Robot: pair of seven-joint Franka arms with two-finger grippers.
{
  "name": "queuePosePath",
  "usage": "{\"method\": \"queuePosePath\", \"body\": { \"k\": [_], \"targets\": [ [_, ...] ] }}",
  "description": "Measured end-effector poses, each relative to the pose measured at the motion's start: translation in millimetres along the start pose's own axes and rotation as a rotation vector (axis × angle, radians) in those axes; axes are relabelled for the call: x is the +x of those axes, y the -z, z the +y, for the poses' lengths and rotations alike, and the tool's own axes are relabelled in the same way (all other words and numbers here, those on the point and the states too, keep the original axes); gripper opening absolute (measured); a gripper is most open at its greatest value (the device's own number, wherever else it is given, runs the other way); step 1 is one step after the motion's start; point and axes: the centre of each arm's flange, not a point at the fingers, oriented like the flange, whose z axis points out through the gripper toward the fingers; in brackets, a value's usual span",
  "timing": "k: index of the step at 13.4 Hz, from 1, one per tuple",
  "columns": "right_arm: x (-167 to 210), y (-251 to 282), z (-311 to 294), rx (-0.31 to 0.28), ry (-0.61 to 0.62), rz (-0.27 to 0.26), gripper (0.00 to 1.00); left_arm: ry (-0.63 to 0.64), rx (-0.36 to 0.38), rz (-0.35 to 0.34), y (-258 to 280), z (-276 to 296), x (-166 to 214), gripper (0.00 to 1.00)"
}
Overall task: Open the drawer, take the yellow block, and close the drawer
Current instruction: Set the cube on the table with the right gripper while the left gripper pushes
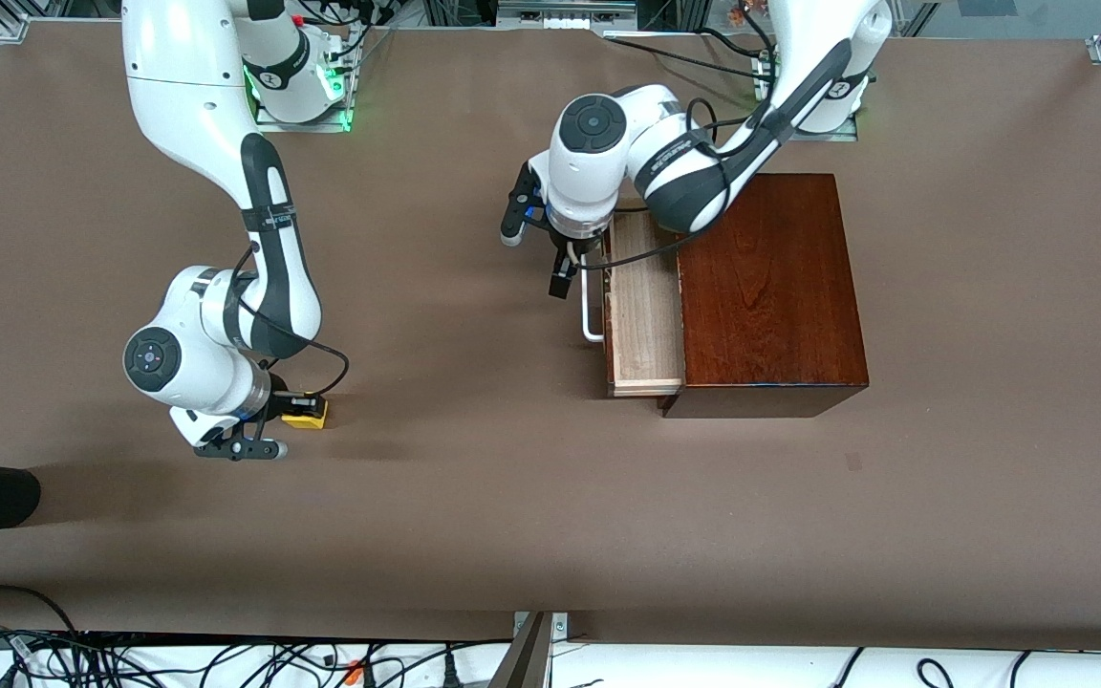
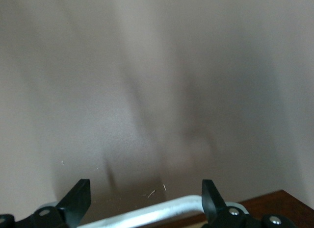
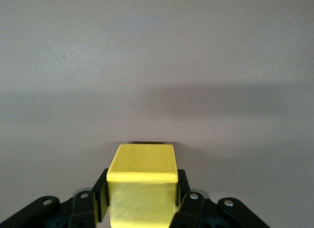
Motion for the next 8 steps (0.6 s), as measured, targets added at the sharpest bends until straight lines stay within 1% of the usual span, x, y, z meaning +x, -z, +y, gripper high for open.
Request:
{"method": "queuePosePath", "body": {
  "k": [1, 2, 3, 4, 5, 7, 8],
  "targets": [
    [0.0, -0.5, 0.0, 0.002, -0.002, 0.000, 0.62, -0.003, -0.007, 0.001, -8.2, 0.7, 1.2, 1.00],
    [0.3, -0.2, -0.3, 0.006, -0.005, 0.001, 0.72, -0.006, -0.011, 0.002, -14.1, 0.6, 1.3, 1.00],
    [1.0, 0.9, -0.9, 0.008, -0.005, 0.004, 0.81, -0.011, -0.010, -0.001, -17.8, 0.4, 1.0, 1.00],
    [2.4, 3.2, -2.0, 0.011, -0.005, 0.009, 0.94, -0.015, -0.009, -0.005, -20.2, 0.3, 0.7, 1.00],
    [4.1, 7.2, -3.3, 0.014, -0.003, 0.016, 1.00, -0.016, -0.009, -0.007, -21.2, 0.1, 0.1, 1.00],
    [6.6, 23.7, -3.9, 0.027, -0.004, 0.018, 1.00, -0.014, -0.009, -0.008, -21.7, -0.4, -0.9, 1.00],
    [6.6, 36.9, -0.4, 0.037, -0.009, 0.006, 1.00, -0.010, -0.009, -0.009, -21.8, -0.5, -1.1, 1.00]
  ]
}}
